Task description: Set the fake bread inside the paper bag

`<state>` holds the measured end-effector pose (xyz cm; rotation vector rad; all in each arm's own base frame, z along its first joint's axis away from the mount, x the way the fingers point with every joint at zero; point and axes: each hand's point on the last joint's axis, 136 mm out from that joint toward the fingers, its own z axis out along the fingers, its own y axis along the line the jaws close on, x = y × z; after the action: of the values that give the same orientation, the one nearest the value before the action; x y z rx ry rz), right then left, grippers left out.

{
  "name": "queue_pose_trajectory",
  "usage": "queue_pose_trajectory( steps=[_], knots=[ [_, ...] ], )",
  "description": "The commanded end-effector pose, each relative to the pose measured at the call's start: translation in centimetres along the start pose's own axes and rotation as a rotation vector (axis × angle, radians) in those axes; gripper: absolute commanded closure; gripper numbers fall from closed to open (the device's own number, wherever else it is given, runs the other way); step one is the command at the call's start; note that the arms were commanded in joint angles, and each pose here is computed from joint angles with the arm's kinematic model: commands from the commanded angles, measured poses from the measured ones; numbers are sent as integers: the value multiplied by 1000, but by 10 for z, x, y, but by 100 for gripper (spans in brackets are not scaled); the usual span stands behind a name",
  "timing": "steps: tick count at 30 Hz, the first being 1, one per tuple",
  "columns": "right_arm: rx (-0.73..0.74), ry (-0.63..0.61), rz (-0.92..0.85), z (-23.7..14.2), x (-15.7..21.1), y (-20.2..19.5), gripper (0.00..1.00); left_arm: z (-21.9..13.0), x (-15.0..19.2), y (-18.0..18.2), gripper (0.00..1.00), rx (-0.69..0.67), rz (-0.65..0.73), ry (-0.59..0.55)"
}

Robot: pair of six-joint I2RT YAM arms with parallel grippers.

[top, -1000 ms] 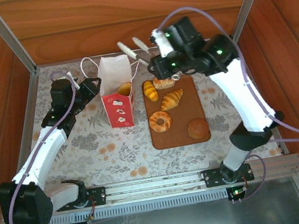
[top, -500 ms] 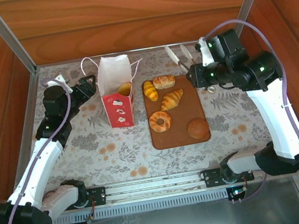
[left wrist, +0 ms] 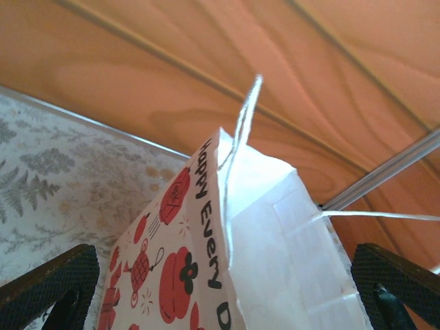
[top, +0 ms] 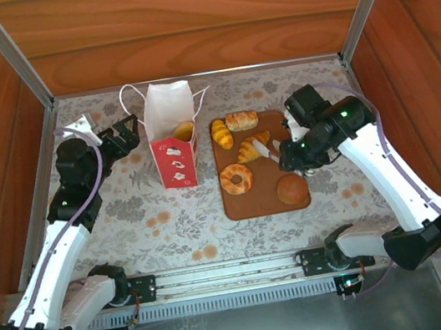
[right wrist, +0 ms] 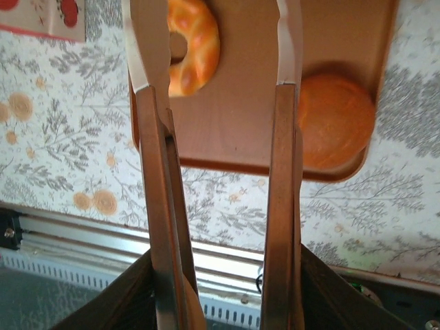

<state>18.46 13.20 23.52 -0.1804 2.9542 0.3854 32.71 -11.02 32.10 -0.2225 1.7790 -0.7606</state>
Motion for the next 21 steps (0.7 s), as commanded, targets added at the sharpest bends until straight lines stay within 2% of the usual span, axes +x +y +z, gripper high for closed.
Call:
queue_pose_trajectory(
  steps=[1,6,21],
  knots=[
    [-60,71,20,11,6,9,53,-10,-3,-10,0,51,75,-13],
    [-42,139,35,32,8,7,54,-19,-10,-9,0,36,101,-56],
    [38,269,-60,68,2,22,55,-21,-14,-3,0,3,83,-82]
  ],
)
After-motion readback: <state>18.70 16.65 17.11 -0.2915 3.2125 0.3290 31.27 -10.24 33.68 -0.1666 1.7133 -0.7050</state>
